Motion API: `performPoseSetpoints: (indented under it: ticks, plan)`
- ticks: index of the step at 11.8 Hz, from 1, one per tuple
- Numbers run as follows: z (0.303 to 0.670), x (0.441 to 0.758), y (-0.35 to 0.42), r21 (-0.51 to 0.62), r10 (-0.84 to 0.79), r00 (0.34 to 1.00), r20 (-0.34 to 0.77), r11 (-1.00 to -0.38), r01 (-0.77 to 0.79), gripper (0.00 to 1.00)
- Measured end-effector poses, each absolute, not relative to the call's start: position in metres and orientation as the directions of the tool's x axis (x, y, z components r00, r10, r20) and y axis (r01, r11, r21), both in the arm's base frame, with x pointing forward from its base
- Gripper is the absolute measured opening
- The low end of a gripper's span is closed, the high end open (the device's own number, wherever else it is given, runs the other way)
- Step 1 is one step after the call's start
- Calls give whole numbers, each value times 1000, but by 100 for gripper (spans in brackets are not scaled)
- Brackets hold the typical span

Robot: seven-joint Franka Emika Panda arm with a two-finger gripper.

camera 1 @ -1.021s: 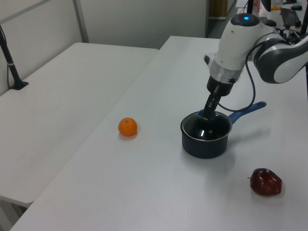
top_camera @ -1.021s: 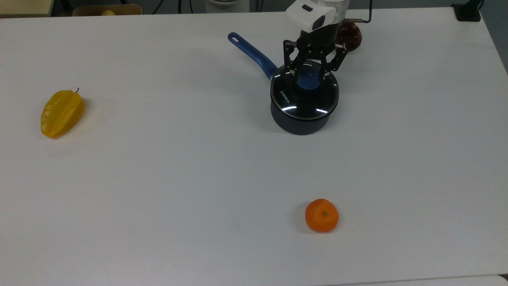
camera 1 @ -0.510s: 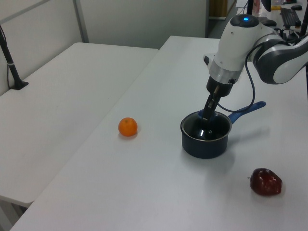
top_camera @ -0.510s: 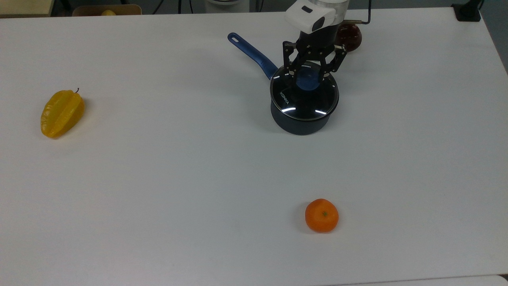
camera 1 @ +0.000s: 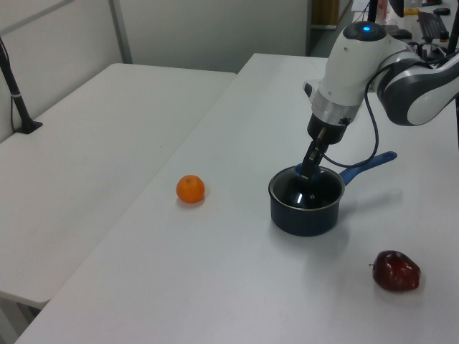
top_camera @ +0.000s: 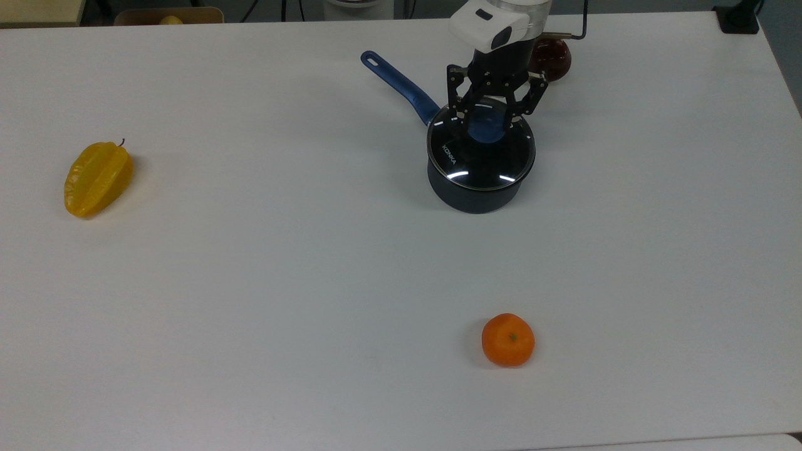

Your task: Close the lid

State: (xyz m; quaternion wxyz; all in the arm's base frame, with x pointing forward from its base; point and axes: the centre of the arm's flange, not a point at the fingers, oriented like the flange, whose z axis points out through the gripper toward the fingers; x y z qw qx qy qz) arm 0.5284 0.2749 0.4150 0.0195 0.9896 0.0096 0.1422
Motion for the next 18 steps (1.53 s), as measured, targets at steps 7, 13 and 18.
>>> performPoseSetpoints:
  ticks: [7,13,18]
  plan:
    - [426,543,254,41,-43,957,285,-998,-57,100]
    - [512,566,180,51,-12,992,123,-999,-18,100]
    - [576,567,58,85,21,998,61,-996,16,100]
